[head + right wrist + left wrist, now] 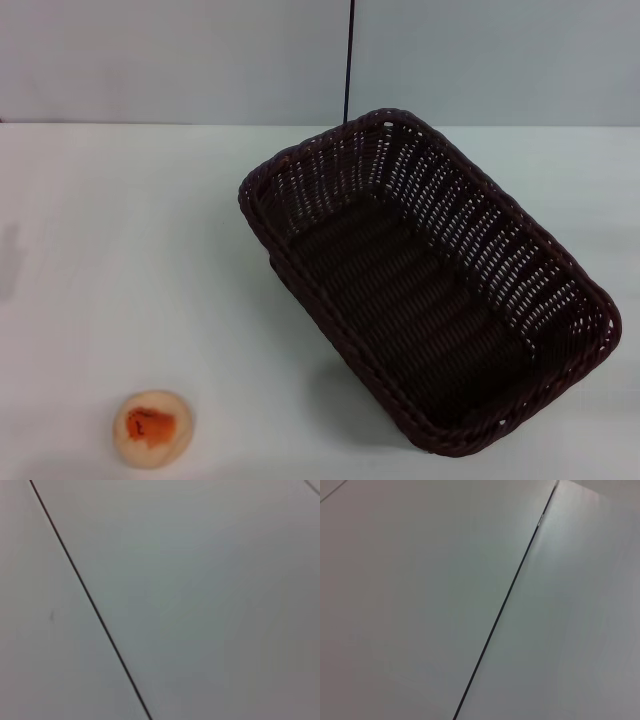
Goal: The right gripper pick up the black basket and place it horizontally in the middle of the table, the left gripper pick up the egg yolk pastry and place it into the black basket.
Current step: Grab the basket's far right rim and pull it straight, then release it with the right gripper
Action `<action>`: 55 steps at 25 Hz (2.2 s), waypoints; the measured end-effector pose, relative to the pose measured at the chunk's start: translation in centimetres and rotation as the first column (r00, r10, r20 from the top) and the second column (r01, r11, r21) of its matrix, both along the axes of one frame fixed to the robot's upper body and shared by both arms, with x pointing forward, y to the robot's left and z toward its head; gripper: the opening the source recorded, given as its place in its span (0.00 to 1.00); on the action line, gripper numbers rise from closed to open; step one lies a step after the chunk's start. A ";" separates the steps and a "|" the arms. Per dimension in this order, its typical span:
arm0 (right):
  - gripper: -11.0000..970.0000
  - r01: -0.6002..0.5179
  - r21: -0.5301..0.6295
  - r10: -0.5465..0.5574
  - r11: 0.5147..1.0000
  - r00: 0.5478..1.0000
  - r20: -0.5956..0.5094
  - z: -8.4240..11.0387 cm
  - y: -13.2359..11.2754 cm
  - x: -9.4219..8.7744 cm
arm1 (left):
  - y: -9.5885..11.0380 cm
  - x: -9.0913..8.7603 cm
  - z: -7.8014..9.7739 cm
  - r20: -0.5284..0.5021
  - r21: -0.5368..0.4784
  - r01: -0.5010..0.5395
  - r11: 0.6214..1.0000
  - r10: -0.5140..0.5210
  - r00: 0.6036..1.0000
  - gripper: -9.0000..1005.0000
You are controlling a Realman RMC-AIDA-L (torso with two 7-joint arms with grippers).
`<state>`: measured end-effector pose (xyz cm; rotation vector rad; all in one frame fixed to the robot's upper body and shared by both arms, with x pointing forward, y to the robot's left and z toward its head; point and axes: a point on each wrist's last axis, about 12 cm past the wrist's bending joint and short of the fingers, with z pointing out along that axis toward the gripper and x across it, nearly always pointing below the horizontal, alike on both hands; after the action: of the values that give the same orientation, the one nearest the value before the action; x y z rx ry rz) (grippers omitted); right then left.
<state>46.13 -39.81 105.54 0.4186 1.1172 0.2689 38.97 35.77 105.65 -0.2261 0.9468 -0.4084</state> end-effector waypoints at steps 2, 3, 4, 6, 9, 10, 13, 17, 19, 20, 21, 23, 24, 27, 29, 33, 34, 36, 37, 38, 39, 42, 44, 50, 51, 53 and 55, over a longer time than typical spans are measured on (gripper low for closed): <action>0.53 -0.028 0.001 0.028 1.000 1.000 0.004 0.3 -0.1 0.3 | 0.0 0.1 0.0 0.001 -0.003 0.003 1.000 -0.003 1.000 0.77; 0.54 -0.054 0.003 0.054 0.999 0.999 0.008 0.5 -0.1 0.4 | 0.0 0.1 0.0 0.002 -0.006 0.006 1.000 -0.006 1.000 0.77; 0.55 -0.098 -0.002 0.098 0.995 0.995 0.011 0.9 -0.2 0.7 | 0.0 0.1 0.0 0.002 -0.007 0.007 1.000 -0.007 1.000 0.77; 0.56 -0.240 -0.024 0.240 0.970 0.971 0.003 2.2 -0.3 1.4 | 0.1 0.1 0.1 0.002 -0.008 0.009 1.000 -0.009 1.000 0.77; 0.58 -0.357 -0.046 0.356 0.933 0.934 -0.022 3.5 -0.5 2.0 | 0.1 0.1 0.1 0.002 -0.008 0.009 1.000 -0.009 1.000 0.77; 0.59 -0.419 -0.054 0.417 0.906 0.908 -0.044 4.2 -0.5 2.3 | 0.1 0.1 0.1 0.002 -0.008 0.009 1.000 -0.009 1.000 0.77; 0.61 -0.580 -0.080 0.566 0.811 0.811 -0.148 6.7 -0.5 3.5 | 0.1 0.3 0.1 0.003 -0.009 0.009 1.000 -0.009 1.000 0.77; 0.64 -0.746 -0.057 0.684 0.664 0.636 -0.357 10.3 0.5 5.3 | 0.1 0.5 0.1 -0.001 -0.006 0.013 1.000 -0.013 1.000 0.77; 0.66 -0.818 -0.038 0.710 0.574 0.520 -0.475 12.2 1.2 6.2 | 0.1 0.5 0.1 -0.002 -0.005 0.013 1.000 -0.013 1.000 0.77; 0.67 -0.841 -0.020 0.717 0.541 0.473 -0.513 12.8 1.5 6.4 | 0.0 0.5 0.1 -0.002 -0.005 0.014 1.000 -0.014 1.000 0.77; 0.67 -0.870 -0.003 0.716 0.494 0.408 -0.567 13.8 1.9 6.9 | 0.0 0.5 0.1 -0.003 -0.005 0.014 1.000 -0.014 1.000 0.77; 0.69 -0.906 0.039 0.701 0.422 0.299 -0.648 15.4 2.6 7.8 | 0.0 0.5 0.1 -0.004 -0.005 0.014 1.000 -0.014 1.000 0.77; 0.71 -0.916 0.063 0.684 0.397 0.249 -0.686 15.9 2.9 8.2 | 0.0 0.5 0.1 -0.004 -0.005 0.013 1.000 -0.013 1.000 0.77; 0.75 -0.929 0.135 0.618 0.345 0.116 -0.778 17.2 4.0 9.6 | 0.0 0.5 0.0 -0.006 -0.005 0.013 1.000 -0.013 1.000 0.77; 0.78 -0.930 0.178 0.546 0.322 0.028 -0.838 17.6 5.1 10.7 | 0.0 0.5 0.0 -0.008 -0.006 0.014 1.000 -0.014 1.000 0.77; 0.81 -0.937 0.222 0.418 0.271 -0.093 -0.904 17.3 7.5 12.2 | 0.0 0.5 0.0 -0.010 -0.006 0.015 1.000 -0.016 1.000 0.77; 0.81 -0.938 0.230 0.400 0.260 -0.112 -0.910 17.0 8.1 12.4 | -0.1 0.4 -0.1 -0.013 -0.007 0.017 1.000 -0.017 1.000 0.77; 0.80 -0.936 0.245 0.362 0.251 -0.144 -0.921 16.5 9.1 12.9 | -0.1 0.3 -0.1 -0.016 -0.008 0.019 1.000 -0.019 1.000 0.77; 0.80 -0.935 0.251 0.346 0.252 -0.155 -0.925 16.2 9.5 13.2 | -0.2 0.2 -0.2 -0.017 -0.008 0.020 1.000 -0.020 1.000 0.77; 0.80 -0.933 0.257 0.333 0.251 -0.167 -0.928 15.8 9.9 13.4 | -0.2 0.2 -0.2 -0.018 -0.008 0.021 1.000 -0.021 1.000 0.77; 0.80 -0.933 0.262 0.327 0.248 -0.174 -0.929 15.6 10.2 13.5 | -0.2 0.2 -0.2 -0.019 -0.008 0.021 1.000 -0.021 1.000 0.77; 0.79 -0.929 0.289 0.314 0.230 -0.210 -0.926 14.5 11.5 14.2 | -0.3 0.1 -0.2 -0.021 -0.009 0.023 1.000 -0.024 1.000 0.77; 0.79 -0.927 0.302 0.306 0.223 -0.228 -0.924 13.9 12.2 14.5 | -0.3 0.2 -0.2 -0.020 -0.010 0.028 1.000 -0.028 0.999 0.77; 0.77 -0.918 0.336 0.264 0.209 -0.278 -0.924 11.6 13.7 14.6 | -0.4 0.1 -0.3 -0.022 -0.010 0.030 1.000 -0.030 0.999 0.77; 0.77 -0.917 0.340 0.261 0.209 -0.283 -0.923 11.4 13.8 14.6 | -0.4 0.1 -0.3 -0.022 -0.010 0.030 1.000 -0.030 0.999 0.77; 0.76 -0.913 0.350 0.255 0.209 -0.294 -0.921 10.8 14.0 14.5 | -0.4 0.0 -0.3 -0.024 -0.010 0.028 1.000 -0.028 0.999 0.77; 0.76 -0.914 0.351 0.249 0.204 -0.298 -0.921 10.4 14.1 14.3 | -0.3 0.0 -0.3 -0.025 -0.010 0.028 1.000 -0.028 0.999 0.77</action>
<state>60.45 -25.76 115.92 -1.0461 2.6247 0.7681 38.97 35.42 105.35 -0.2277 0.9734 -0.4369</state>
